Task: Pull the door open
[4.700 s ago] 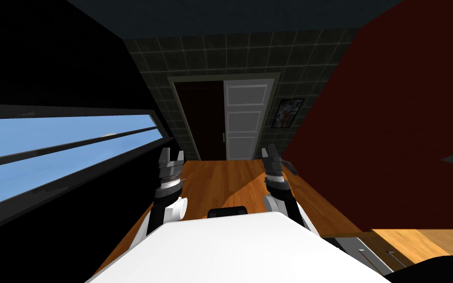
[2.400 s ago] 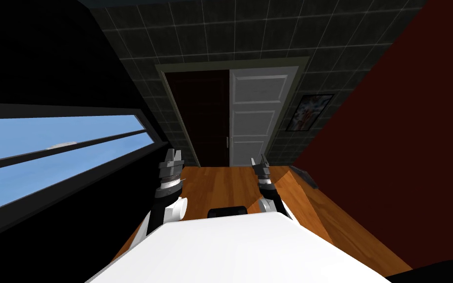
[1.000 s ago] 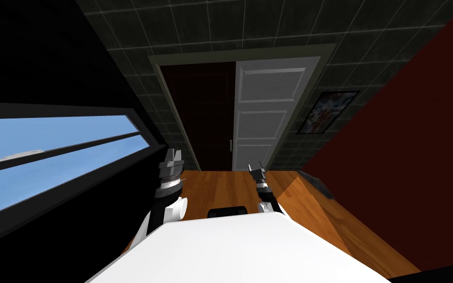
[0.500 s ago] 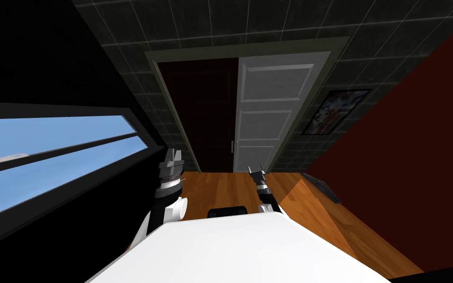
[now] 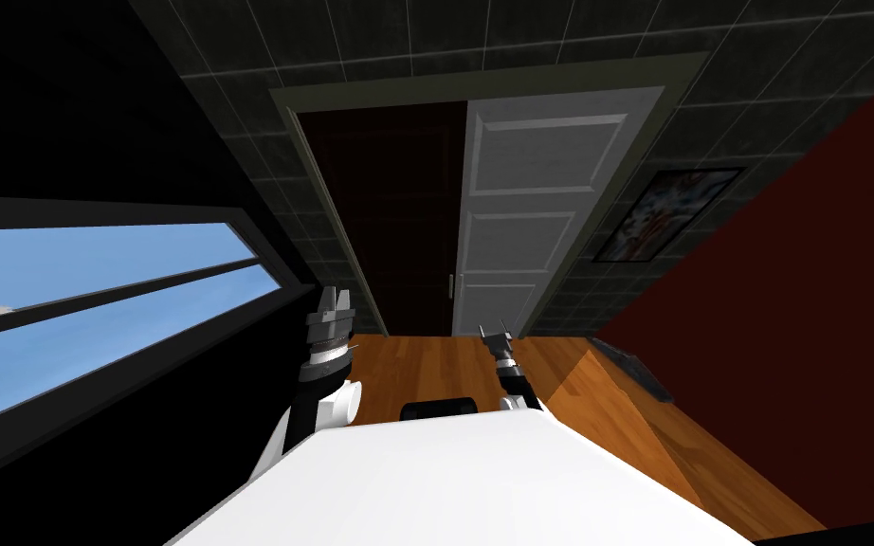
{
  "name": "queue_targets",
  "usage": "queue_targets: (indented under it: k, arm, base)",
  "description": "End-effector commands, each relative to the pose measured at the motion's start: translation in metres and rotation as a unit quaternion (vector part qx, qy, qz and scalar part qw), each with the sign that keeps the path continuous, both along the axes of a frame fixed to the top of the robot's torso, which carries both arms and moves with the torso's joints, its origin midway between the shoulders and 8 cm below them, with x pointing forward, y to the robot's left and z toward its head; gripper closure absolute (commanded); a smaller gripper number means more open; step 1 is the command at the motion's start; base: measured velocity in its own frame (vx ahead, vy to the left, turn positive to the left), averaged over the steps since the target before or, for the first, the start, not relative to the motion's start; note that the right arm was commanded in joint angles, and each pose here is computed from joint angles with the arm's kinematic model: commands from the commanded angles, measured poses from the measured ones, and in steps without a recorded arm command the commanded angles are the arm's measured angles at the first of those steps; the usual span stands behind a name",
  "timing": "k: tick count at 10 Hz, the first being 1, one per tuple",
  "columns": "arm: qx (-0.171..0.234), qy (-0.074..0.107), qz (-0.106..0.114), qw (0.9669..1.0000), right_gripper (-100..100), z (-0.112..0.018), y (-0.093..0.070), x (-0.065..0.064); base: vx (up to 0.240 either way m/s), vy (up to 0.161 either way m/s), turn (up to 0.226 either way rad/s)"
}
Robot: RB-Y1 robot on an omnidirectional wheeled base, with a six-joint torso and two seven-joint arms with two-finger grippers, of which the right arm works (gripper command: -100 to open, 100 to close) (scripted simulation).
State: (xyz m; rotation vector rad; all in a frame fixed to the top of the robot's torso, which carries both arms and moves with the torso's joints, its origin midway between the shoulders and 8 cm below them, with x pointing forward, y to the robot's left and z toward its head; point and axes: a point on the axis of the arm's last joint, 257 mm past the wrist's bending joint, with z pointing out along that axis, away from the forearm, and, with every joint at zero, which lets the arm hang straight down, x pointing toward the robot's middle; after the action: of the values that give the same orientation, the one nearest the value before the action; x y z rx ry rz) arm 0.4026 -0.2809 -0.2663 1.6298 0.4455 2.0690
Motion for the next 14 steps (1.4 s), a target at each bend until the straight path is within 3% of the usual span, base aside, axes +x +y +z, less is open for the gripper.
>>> queue_targets:
  k: [1, 7, 14]
  arm:
    - [0.022, 0.008, 0.004, 0.9997, -100, -0.011, -0.003, -0.002]
    - [0.092, 0.037, 0.01, 0.995, -100, -0.045, -0.016, -0.005]
    - [0.163, 0.065, 0.009, 0.9845, -100, -0.078, -0.033, -0.01]
  base:
    - [0.089, 0.032, 0.008]
    - [0.102, 0.033, 0.008]
    - [0.098, 0.027, 0.009]
